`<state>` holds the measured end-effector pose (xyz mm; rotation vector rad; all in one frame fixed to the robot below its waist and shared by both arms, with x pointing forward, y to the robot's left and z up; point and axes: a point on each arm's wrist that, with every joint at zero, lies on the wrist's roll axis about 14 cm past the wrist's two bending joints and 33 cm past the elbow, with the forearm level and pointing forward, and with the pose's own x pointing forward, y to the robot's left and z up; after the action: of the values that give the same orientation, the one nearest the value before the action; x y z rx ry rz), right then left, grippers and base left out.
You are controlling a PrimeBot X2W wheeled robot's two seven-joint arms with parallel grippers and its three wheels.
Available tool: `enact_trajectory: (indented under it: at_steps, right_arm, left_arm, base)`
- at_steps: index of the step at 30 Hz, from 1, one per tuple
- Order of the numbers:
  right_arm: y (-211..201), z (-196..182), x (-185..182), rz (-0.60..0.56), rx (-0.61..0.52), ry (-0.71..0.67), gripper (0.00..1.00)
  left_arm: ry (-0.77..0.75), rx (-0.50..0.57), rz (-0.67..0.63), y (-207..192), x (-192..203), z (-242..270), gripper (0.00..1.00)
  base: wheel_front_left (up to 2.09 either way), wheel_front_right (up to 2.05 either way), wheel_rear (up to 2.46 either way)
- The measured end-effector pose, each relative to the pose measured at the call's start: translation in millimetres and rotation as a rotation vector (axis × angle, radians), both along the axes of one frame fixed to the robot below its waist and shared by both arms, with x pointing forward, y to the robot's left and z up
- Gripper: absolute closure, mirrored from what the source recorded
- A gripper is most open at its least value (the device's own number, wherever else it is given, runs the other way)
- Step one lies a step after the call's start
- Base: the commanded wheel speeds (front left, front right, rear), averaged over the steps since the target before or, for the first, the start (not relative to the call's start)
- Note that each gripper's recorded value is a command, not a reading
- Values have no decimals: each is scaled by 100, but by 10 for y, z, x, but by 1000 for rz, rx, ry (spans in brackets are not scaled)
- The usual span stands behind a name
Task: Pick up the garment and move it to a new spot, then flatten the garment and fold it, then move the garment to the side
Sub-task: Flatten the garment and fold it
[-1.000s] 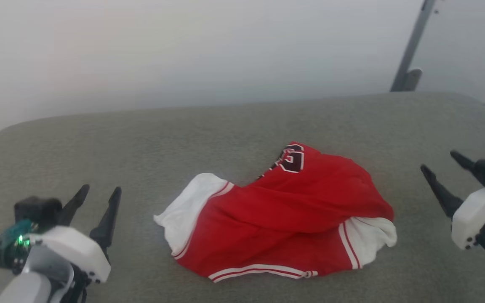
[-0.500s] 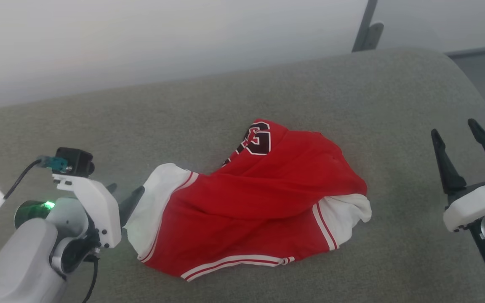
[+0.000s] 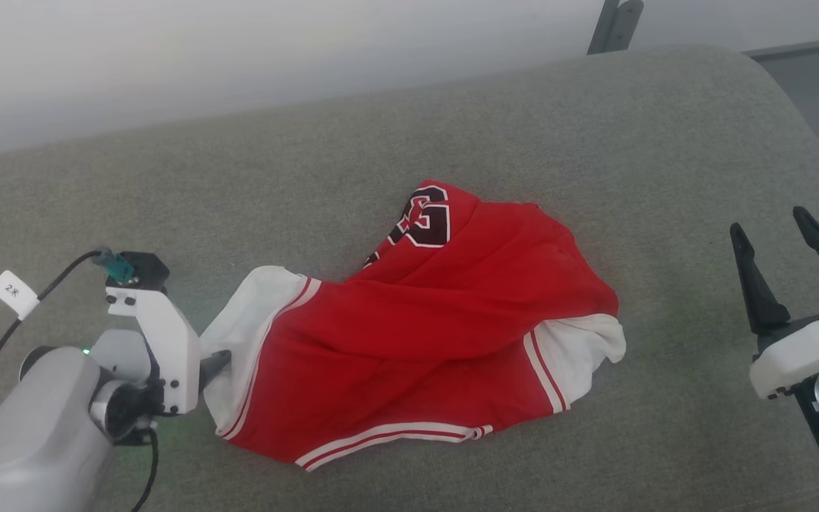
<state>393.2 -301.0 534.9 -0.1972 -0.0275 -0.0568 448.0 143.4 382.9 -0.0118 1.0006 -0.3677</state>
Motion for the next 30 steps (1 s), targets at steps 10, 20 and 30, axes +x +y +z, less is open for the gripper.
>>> enact_trajectory:
  at_steps: [10,20,30]
  right_arm:
    - [8,-9,64,7,-9,13,0]
    - [70,-13,115,17,-3,18,0]
    - [150,9,155,32,4,23,0]
  left_arm:
    - [36,-38,102,94,65,-89,100]
    - [-49,-8,305,781,27,33,100]
    - [-28,83,480,1402,-392,-21,100]
  base:
    - [0,0,0]
    - [0,0,0]
    - [0,0,0]
